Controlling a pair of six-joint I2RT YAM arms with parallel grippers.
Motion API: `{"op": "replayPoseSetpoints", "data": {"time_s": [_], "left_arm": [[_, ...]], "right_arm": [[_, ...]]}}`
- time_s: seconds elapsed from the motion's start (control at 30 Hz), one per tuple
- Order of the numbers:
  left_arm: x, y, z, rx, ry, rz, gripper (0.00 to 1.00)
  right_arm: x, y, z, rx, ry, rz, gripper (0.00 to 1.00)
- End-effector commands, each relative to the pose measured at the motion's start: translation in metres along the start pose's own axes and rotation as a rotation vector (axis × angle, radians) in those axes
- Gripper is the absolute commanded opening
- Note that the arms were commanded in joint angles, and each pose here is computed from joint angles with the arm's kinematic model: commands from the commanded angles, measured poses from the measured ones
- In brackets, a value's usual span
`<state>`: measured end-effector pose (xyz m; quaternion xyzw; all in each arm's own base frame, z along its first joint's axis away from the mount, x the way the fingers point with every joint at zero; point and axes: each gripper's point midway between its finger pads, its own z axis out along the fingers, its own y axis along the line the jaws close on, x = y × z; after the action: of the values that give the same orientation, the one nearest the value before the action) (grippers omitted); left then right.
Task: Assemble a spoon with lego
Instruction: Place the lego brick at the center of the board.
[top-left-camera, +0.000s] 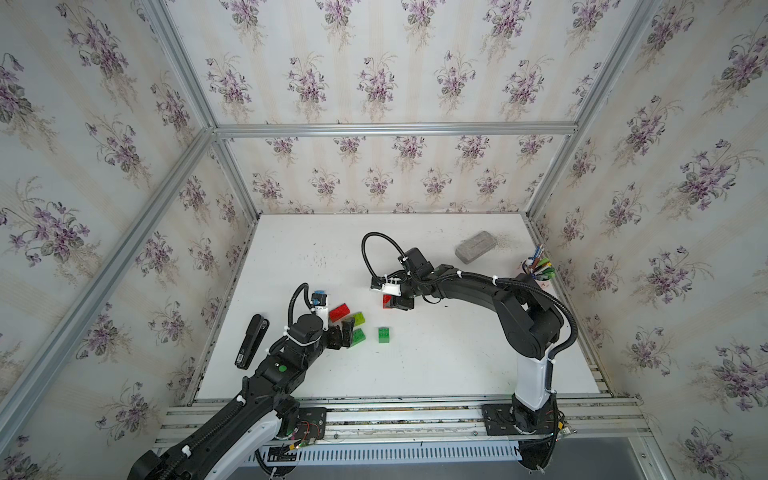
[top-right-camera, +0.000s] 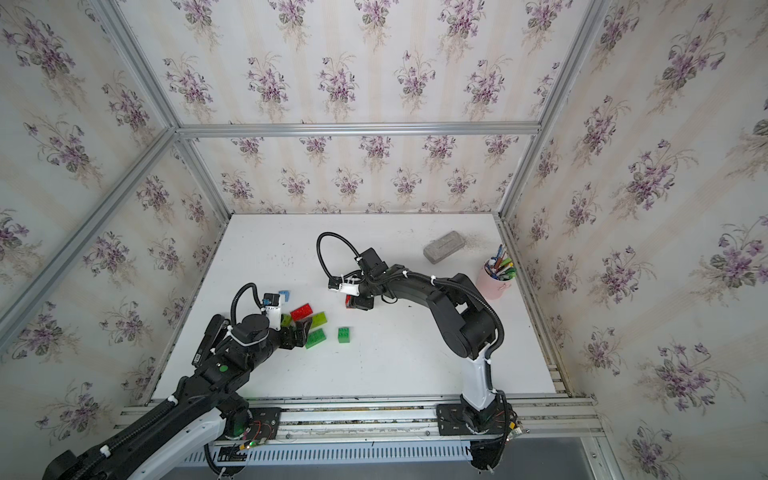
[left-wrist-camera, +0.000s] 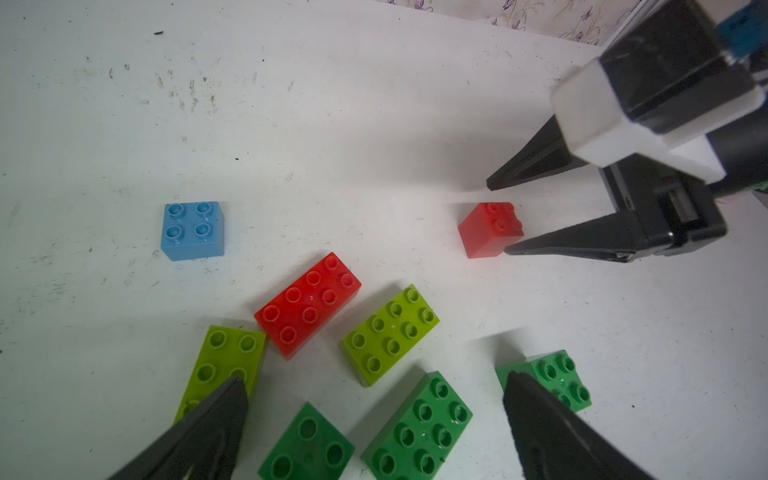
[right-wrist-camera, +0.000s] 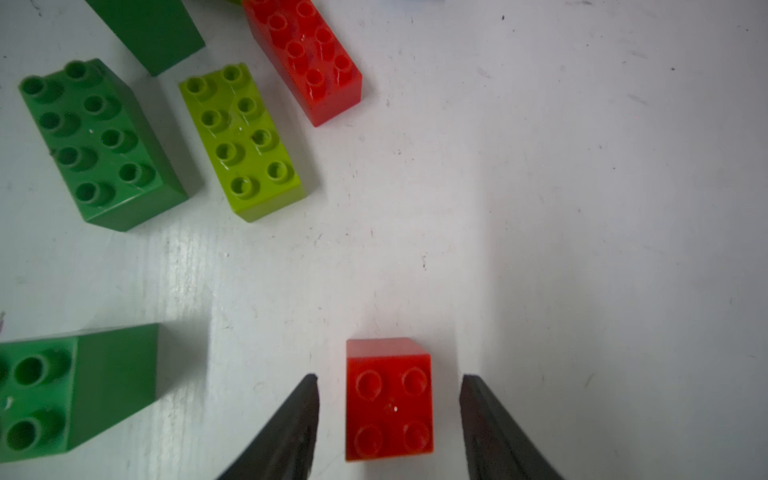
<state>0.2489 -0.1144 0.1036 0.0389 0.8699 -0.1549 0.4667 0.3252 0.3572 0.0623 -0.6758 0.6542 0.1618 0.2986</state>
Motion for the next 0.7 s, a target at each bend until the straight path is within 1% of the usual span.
{"op": "replayPoseSetpoints", "data": {"time_s": [0.0, 0.1, 0.23, 0.37, 0.43, 0.67], "left_arm": [[-0.001, 0.002, 0.000, -0.010, -0.007, -0.015, 1.00], [-0.001, 0.002, -0.001, -0.008, -0.010, -0.015, 1.00], [0.000, 0.002, -0.002, -0.008, -0.013, -0.019, 1.00], [0.001, 0.003, -0.001, -0.011, -0.012, -0.019, 1.00], [0.001, 0.003, -0.001, -0.010, -0.010, -0.019, 1.00], [0.002, 0.002, -0.001, -0.007, -0.006, -0.021, 1.00]], "right_arm": [[-0.011, 0.003, -0.018, 0.009, -0.029, 0.001, 0.59], [-0.018, 0.016, -0.037, 0.024, -0.053, -0.003, 0.59], [-0.023, 0.055, -0.050, -0.011, -0.087, -0.006, 0.60], [-0.021, 0.091, -0.044, -0.074, -0.094, 0.035, 0.60], [-0.019, 0.102, -0.038, -0.092, -0.103, 0.052, 0.61], [-0.018, 0.111, -0.027, -0.115, -0.116, 0.082, 0.63]]}}
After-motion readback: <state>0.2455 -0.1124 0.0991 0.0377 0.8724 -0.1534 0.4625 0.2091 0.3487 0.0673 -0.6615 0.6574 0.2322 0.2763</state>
